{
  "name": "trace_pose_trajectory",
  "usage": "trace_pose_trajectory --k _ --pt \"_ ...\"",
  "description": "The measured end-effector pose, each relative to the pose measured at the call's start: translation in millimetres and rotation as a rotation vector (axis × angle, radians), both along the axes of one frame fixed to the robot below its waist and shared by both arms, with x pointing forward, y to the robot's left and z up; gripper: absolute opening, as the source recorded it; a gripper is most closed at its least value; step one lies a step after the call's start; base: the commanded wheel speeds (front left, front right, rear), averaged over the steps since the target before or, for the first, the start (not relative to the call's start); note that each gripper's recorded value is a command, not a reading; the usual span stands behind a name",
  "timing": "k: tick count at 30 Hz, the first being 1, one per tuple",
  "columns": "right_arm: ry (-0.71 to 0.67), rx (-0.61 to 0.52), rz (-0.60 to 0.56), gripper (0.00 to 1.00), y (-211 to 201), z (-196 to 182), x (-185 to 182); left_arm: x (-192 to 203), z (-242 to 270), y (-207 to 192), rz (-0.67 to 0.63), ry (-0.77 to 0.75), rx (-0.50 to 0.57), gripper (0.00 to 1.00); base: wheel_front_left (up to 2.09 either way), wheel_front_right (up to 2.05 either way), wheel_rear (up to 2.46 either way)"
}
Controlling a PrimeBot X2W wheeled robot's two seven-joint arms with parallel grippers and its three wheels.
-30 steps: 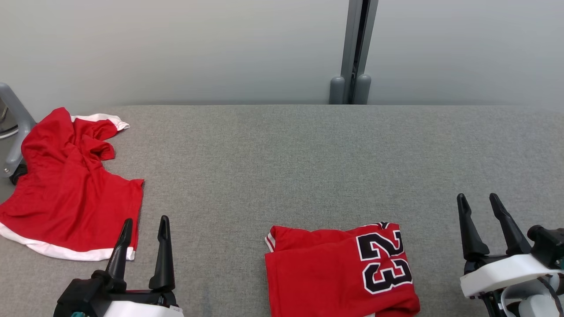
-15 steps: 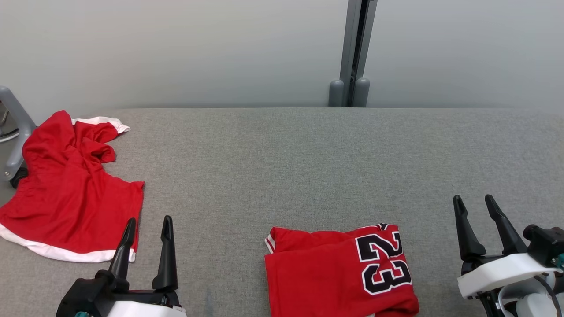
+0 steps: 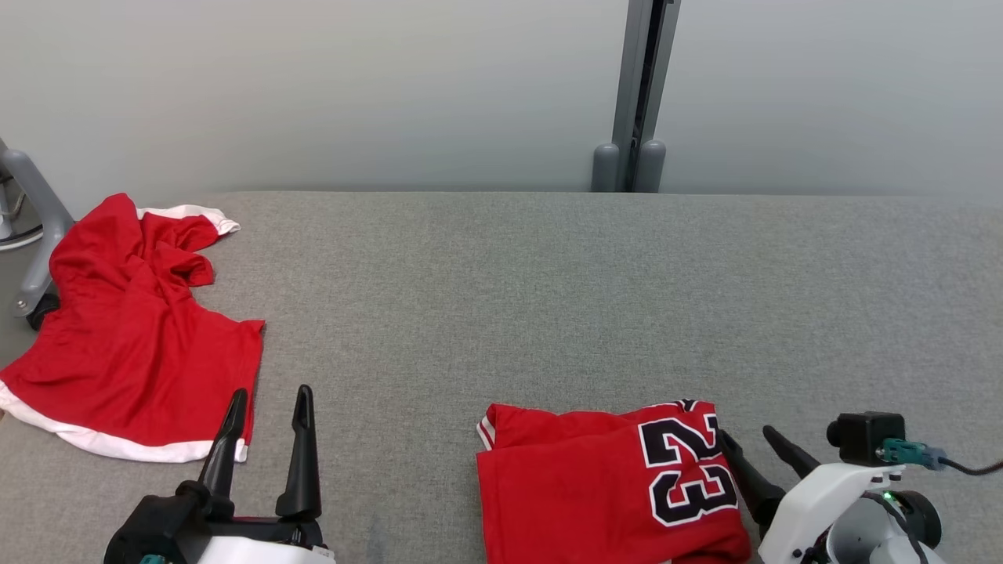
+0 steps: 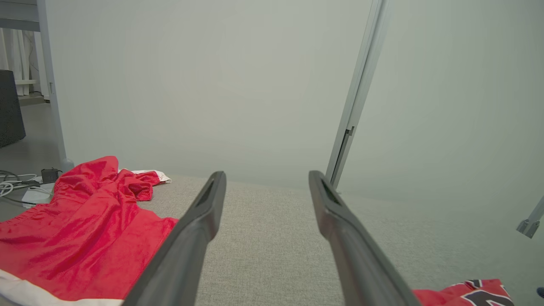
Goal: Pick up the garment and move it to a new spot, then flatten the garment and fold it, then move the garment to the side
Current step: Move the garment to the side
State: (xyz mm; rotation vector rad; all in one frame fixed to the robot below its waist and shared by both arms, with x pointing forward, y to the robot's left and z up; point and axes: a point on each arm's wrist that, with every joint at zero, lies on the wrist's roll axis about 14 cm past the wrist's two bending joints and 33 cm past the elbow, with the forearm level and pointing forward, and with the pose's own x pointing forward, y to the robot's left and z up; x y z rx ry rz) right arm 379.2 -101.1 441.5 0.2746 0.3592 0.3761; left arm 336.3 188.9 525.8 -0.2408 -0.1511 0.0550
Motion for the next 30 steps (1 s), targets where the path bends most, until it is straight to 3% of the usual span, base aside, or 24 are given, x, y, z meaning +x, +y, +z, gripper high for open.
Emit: trace_pose_trajectory --k 10,18,19,20,24,30 --pt "0.413 -0.095 0.128 1.0 12.4 -63.7 -26.0 -3.3 -4.0 3.0 0.008 0.012 0.004 1.0 0.0 0.0 0.0" --pt "0.442 -0.064 0.17 1.0 28.0 -65.2 -23.9 -7.3 -7.2 12.8 0.039 0.023 0.004 1.0 0.0 0.0 0.0" --pt "0.43 -0.061 0.168 0.32 28.3 -64.2 -21.9 -7.3 -7.7 13.2 0.04 0.025 0.004 1.0 0.0 0.0 0.0" --pt "0.415 -0.055 0.162 0.0 28.7 -62.7 -19.5 -7.1 -8.0 13.8 0.042 0.026 0.004 1.0 0.0 0.0 0.0" --pt "0.38 -0.049 0.15 0.0 27.4 -58.7 -13.2 -6.2 -8.4 14.7 0.045 0.028 0.004 1.0 0.0 0.0 0.0" --pt "0.223 -0.026 0.079 0.0 11.3 -29.1 14.0 -2.3 -6.2 8.5 0.023 0.02 0.005 1.0 0.0 0.0 0.0"
